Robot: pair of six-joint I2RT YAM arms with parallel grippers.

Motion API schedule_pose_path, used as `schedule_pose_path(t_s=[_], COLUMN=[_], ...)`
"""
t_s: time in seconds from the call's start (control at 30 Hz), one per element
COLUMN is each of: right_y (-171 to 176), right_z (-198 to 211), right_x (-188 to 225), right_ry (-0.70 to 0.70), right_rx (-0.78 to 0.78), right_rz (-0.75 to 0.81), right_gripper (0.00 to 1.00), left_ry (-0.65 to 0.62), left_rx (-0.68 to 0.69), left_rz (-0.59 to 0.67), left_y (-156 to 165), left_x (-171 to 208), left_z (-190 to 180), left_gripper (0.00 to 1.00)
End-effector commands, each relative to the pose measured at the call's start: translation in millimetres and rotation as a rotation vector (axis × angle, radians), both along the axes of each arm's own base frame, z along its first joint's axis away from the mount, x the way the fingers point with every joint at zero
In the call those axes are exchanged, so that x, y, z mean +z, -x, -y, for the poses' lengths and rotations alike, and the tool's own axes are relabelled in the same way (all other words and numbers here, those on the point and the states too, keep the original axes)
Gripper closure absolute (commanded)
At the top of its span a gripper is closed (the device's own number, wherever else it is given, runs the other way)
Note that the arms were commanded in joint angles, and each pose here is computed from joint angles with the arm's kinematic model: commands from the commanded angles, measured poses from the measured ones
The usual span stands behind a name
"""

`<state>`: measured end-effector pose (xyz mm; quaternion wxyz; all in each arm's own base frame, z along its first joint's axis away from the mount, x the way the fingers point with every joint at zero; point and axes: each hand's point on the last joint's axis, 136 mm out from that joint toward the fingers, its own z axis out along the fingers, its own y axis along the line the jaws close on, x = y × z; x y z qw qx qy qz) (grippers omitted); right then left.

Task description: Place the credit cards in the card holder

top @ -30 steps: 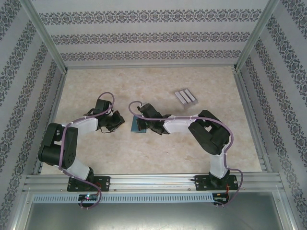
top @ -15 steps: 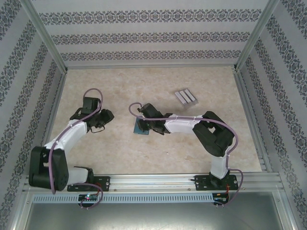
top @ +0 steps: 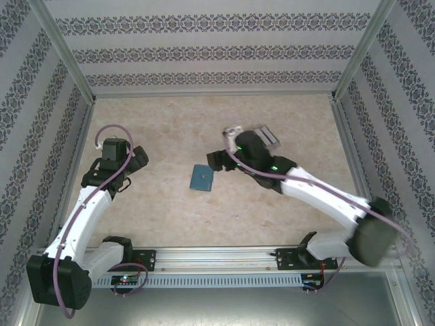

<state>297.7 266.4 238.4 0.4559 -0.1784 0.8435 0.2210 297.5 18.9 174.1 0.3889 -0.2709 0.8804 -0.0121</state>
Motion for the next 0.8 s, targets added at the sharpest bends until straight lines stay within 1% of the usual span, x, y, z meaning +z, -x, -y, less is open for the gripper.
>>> schedule_pose_path(t_s=[0.0,0.07,0.17,0.2,0.23,0.27,0.3,0.33,0.37,0.43,0.47,0.53,0.57,0.67,0.77], right_y=[3.5,13.6,25.3,28.0,31.6,34.4,34.2,33.2,32.6,30.3,27.7,23.0,21.0,13.8,2.2], right_z=[63.8,103.6,153.8,160.4,162.1,166.3,173.9,183.8,191.7,205.5,216.0,230.3,235.8,252.3,257.1], right_x=[20.8,32.7,38.9,37.0,27.4,15.6,9.5,-9.1,-19.3,-36.3,-44.6,-63.8,-74.5,-99.1,-100.3], right_ry=[0.090,0.093,0.036,0.050,0.092,0.112,0.117,0.136,0.137,0.139,0.126,0.118,0.119,0.127,0.148], right_rx=[-0.183,-0.292,-0.428,-0.408,-0.351,-0.327,-0.344,-0.369,-0.389,-0.428,-0.475,-0.515,-0.521,-0.575,-0.587], right_rz=[0.188,0.296,0.405,0.450,0.495,0.519,0.539,0.533,0.531,0.516,0.503,0.481,0.453,0.371,0.382], right_gripper=[0.02,0.02,0.02,0.02,0.02,0.02,0.02,0.02,0.02,0.02,0.02,0.02,0.02,0.02,0.02], left_ry=[-0.110,-0.117,-0.155,-0.179,-0.209,-0.229,-0.232,-0.234,-0.262,-0.349,-0.407,-0.463,-0.457,-0.460,-0.477], left_rx=[0.084,0.110,0.102,0.110,0.102,0.051,-0.003,-0.068,-0.140,-0.177,-0.244,-0.406,-0.439,-0.471,-0.477], left_rz=[0.034,0.070,0.136,0.163,0.192,0.238,0.272,0.318,0.357,0.392,0.405,0.384,0.361,0.312,0.261], left_y=[12.0,13.5,9.7,9.4,9.8,6.5,3.8,0.7,-3.0,-6.8,-11.1,-17.8,-21.0,-35.0,-49.6], left_x=[9.5,7.8,2.1,0.7,-2.2,0.5,1.0,4.1,4.8,-0.1,-0.7,-9.3,-16.0,-37.9,-54.4], left_z=[-23.9,-27.7,-31.0,-34.5,-36.6,-31.8,-25.0,-15.6,-7.3,-8.2,-2.6,15.8,20.2,23.0,18.9], left_gripper=[0.00,0.00,0.00,0.00,0.00,0.00,0.00,0.00,0.00,0.00,0.00,0.00,0.00,0.00,0.00])
